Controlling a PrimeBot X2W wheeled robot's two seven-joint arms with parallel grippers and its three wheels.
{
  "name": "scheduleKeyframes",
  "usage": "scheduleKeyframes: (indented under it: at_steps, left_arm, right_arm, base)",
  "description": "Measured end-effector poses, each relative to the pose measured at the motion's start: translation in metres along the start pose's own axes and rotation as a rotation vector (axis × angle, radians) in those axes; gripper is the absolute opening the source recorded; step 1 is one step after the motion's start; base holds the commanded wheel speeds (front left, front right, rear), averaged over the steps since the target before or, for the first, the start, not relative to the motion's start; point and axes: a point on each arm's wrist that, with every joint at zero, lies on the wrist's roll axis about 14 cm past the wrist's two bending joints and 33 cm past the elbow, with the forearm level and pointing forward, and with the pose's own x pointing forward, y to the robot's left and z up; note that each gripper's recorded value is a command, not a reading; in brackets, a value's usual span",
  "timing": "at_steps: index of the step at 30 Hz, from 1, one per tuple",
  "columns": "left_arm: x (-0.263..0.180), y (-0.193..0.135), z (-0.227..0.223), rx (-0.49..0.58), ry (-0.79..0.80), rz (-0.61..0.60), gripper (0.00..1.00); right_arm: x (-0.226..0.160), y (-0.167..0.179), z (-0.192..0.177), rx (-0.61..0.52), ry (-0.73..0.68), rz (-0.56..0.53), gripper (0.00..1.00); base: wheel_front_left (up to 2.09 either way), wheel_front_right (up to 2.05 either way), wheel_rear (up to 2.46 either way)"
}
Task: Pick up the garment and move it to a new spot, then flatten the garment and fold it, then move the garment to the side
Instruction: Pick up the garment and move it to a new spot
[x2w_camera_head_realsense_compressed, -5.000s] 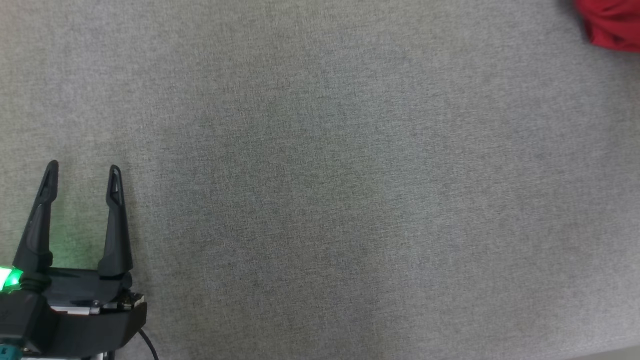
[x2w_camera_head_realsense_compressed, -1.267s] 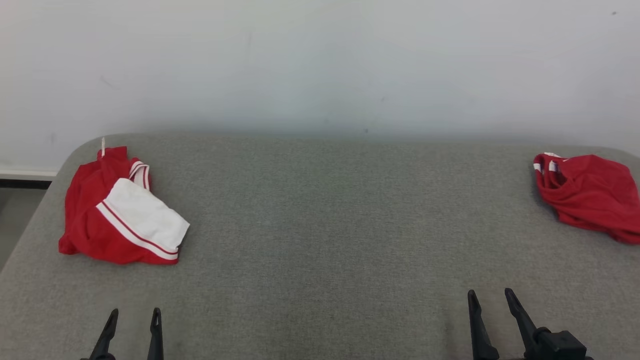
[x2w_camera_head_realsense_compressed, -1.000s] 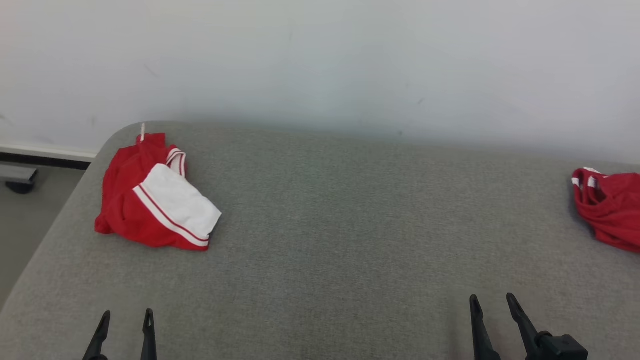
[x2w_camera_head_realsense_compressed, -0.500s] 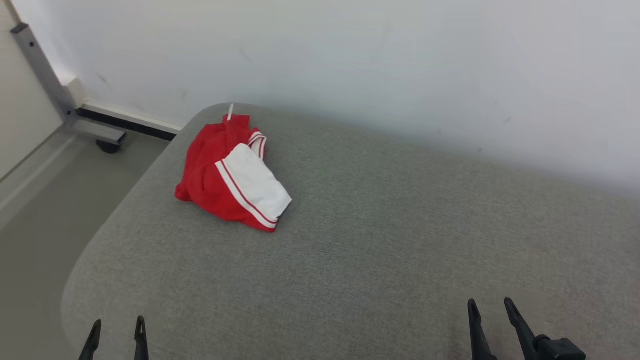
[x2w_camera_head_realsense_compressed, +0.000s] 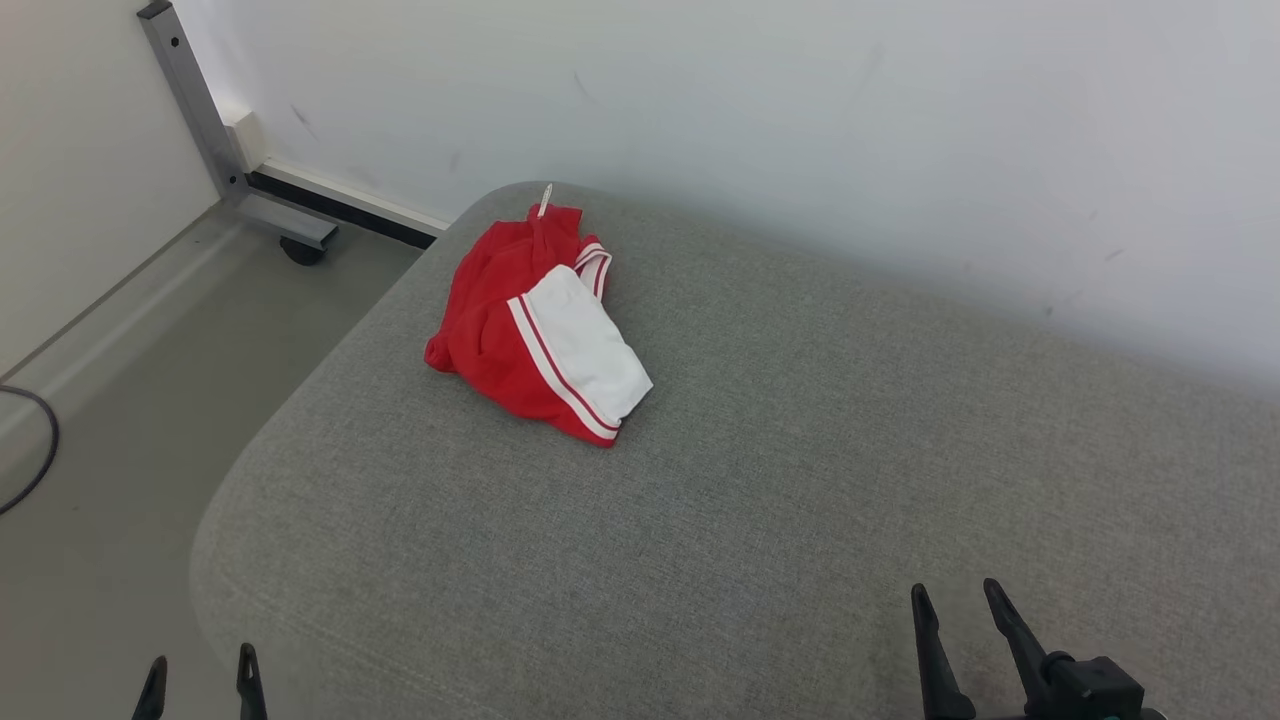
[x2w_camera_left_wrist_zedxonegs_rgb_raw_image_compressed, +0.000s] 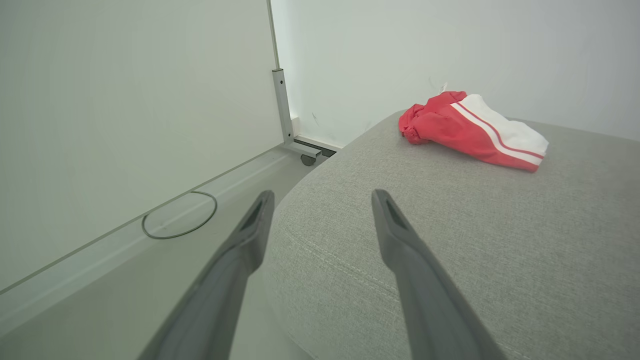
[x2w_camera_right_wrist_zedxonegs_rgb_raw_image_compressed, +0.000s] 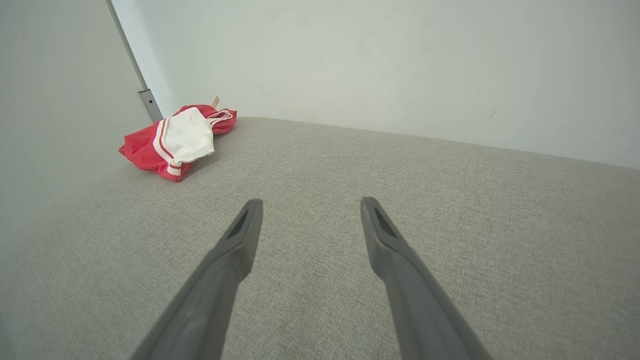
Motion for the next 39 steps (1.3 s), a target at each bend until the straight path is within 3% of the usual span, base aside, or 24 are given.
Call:
scheduleKeyframes:
  at_steps: [15,29,39]
  left_arm:
    - [0.014,-0.006,0.015,-0.057,-0.048,-0.008,1.0]
    - [0.142,-0.055,0.114,-0.1,-0.238,-0.165,1.0]
    - [0.227,-0.126,0.108,-0.097,-0.154,-0.271,1.0]
  right_arm:
    - [-0.005,-0.009,0.002,-0.006,-0.006,-0.028,1.0]
    - [-0.003,-0.049,0.024,-0.036,-0.089,-0.129,1.0]
    - [-0.013,-0.104,0.018,-0.037,-0.095,-0.274,1.0]
  base:
    - [0.0,0.0,0.0]
    - [0.0,0.0,0.0]
    - [0.0,0.0,0.0]
